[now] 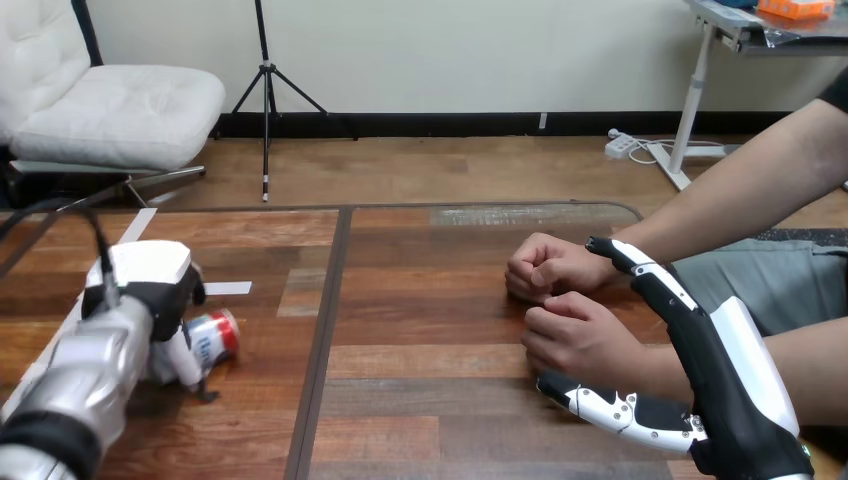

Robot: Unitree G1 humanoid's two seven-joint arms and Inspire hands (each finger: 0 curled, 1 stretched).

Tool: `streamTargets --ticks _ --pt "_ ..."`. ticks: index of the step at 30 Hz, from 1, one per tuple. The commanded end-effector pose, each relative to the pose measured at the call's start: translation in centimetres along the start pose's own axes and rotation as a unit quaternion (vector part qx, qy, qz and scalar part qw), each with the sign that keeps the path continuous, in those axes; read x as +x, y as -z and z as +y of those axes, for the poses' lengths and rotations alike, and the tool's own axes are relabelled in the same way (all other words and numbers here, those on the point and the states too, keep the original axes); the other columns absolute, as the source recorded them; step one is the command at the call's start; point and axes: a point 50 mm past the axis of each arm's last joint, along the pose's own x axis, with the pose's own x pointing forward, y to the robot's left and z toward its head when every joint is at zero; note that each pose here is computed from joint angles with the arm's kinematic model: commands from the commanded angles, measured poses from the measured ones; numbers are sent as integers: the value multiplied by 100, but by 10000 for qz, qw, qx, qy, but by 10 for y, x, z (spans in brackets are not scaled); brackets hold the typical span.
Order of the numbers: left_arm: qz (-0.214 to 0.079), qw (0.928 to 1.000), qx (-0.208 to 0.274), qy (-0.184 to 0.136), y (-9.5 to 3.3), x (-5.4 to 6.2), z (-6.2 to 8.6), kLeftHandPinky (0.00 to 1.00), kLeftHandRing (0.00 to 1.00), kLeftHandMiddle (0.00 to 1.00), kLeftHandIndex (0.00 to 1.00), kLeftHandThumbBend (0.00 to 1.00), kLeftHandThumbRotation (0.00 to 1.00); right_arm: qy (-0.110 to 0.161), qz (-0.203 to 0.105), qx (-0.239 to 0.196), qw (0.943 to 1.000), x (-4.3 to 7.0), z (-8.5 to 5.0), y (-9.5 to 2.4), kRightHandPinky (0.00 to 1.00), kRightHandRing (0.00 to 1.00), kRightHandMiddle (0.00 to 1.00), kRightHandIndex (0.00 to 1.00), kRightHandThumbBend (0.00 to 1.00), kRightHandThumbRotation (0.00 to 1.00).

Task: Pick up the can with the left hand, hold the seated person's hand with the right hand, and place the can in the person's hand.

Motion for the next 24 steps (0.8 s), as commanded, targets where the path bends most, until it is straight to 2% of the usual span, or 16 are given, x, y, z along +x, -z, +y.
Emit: streamTargets --ticks 1,7,11,24 --pt "-211 9968 -462 -616 0 -3 -4 34 44 52 57 76 0 155 -373 -81 9992 13 -9 -9 89 91 92 87 76 29" --pt "-303 9937 -667 -852 0 -4 -6 38 46 52 53 73 0 139 -357 -69 9992 13 -9 -9 89 91 92 87 76 28" --pt "-373 9916 -707 -1016 0 -5 -6 39 46 52 52 74 0 138 -352 -97 9992 13 -10 -9 90 91 92 88 76 28" --pt "-442 9885 -775 -1218 -1 -4 -3 43 47 53 53 73 0 133 -397 -83 9991 14 -9 -9 89 91 92 88 75 27"
